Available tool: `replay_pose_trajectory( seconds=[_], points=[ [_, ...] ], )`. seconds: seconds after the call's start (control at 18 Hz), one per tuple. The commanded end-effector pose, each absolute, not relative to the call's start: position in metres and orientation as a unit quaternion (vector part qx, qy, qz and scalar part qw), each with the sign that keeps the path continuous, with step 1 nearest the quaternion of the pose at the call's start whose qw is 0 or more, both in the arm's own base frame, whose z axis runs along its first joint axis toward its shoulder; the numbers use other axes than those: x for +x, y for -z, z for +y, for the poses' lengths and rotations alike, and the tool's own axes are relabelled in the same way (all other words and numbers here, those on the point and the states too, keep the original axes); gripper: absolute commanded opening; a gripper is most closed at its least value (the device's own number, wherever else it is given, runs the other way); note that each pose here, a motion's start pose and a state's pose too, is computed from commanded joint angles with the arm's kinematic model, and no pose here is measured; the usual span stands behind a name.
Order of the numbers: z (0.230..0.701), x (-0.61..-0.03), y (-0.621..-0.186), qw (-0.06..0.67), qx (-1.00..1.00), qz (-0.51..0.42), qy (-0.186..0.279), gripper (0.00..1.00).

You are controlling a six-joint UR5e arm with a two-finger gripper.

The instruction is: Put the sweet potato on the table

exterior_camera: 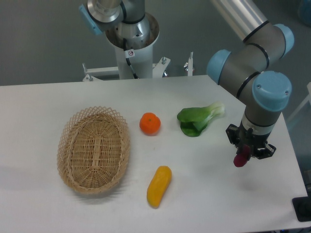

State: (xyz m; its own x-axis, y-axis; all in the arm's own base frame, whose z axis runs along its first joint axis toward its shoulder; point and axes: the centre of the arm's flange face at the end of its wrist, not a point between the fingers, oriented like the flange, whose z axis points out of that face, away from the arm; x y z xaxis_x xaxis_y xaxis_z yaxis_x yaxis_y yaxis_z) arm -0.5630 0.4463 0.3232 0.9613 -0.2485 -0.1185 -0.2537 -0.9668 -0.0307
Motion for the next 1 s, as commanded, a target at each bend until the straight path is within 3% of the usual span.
replay_pose_trajectory(
  seconds=[0.44,0.72,1.0],
  points=[
    [0.456,-0.554,-0.322,0.022,-0.990,0.125,-0.055,0.02],
    [0.487,-0.530,-0.310,0.028,-0.994,0.099,-0.046,0.04],
    [0.533,-0.513,-0.278,0.046,-0.992,0.093,-0.075,0.02]
  ],
)
